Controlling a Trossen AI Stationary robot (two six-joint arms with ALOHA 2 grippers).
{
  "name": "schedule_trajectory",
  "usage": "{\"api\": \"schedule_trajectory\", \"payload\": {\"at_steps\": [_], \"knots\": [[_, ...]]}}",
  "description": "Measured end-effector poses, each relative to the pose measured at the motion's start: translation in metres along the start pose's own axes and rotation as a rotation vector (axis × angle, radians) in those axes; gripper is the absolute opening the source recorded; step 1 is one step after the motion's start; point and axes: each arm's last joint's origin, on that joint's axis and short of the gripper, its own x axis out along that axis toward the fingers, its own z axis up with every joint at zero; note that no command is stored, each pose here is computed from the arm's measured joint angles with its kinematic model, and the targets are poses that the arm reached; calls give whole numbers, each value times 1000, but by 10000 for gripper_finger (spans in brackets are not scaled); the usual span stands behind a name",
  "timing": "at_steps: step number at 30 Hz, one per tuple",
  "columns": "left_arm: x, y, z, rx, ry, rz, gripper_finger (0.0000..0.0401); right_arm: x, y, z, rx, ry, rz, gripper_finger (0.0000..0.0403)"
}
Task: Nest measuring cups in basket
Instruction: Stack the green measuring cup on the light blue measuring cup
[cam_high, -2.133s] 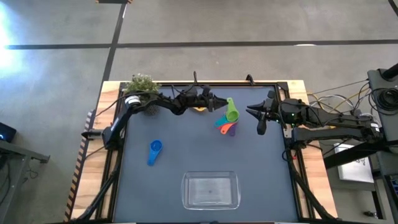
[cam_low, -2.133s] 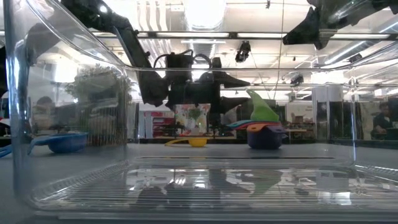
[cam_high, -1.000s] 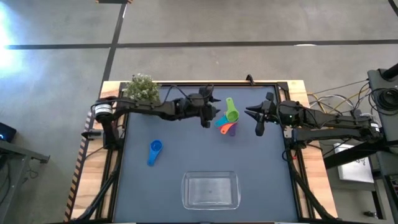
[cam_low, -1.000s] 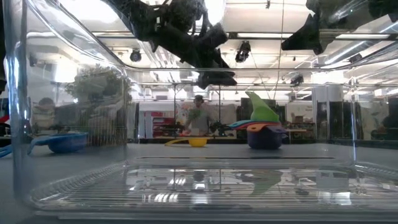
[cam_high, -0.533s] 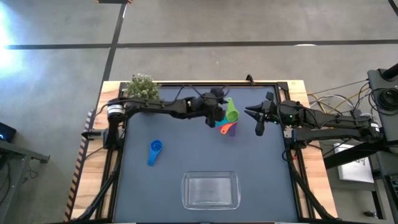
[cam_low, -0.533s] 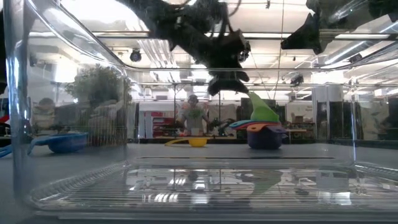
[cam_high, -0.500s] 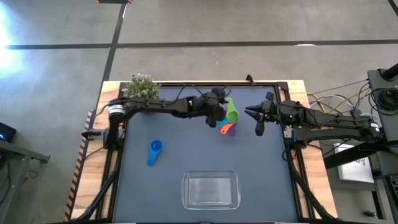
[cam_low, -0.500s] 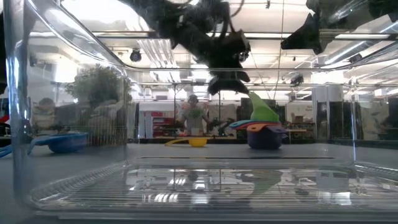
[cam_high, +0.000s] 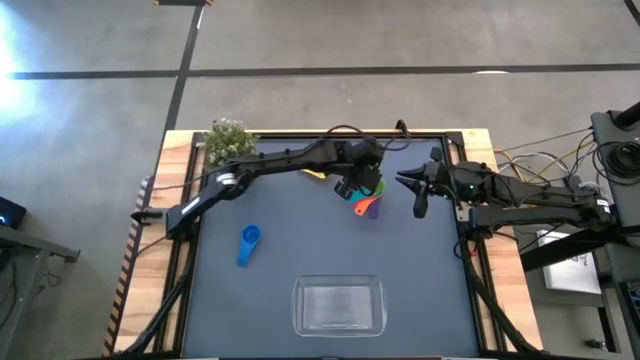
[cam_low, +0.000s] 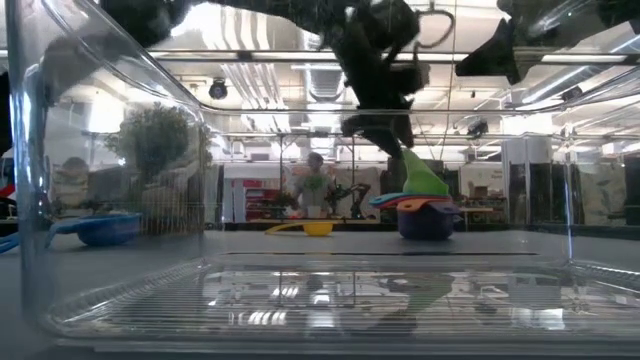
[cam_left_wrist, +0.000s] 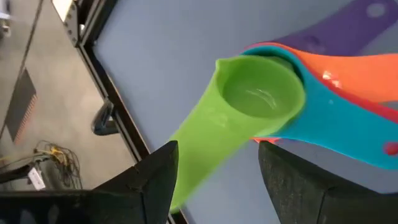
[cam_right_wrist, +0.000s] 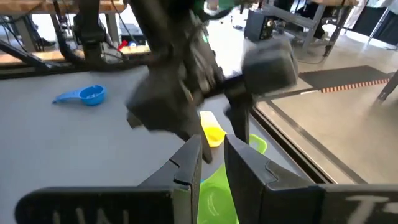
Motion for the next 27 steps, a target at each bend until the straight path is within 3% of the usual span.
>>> {"api": "schedule_trajectory", "payload": {"at_steps": [6, 11, 27], "knots": [[19, -9, -2, 48, 19, 61, 211, -10, -2, -1, 5, -8, 1, 57], [21, -8, -8, -11, 28, 53, 229, -16, -3, -1, 7, -14, 1, 57], [13, 5, -8, 5, 66, 147, 229, -14, -3, -7, 3, 5, 1, 57]]}}
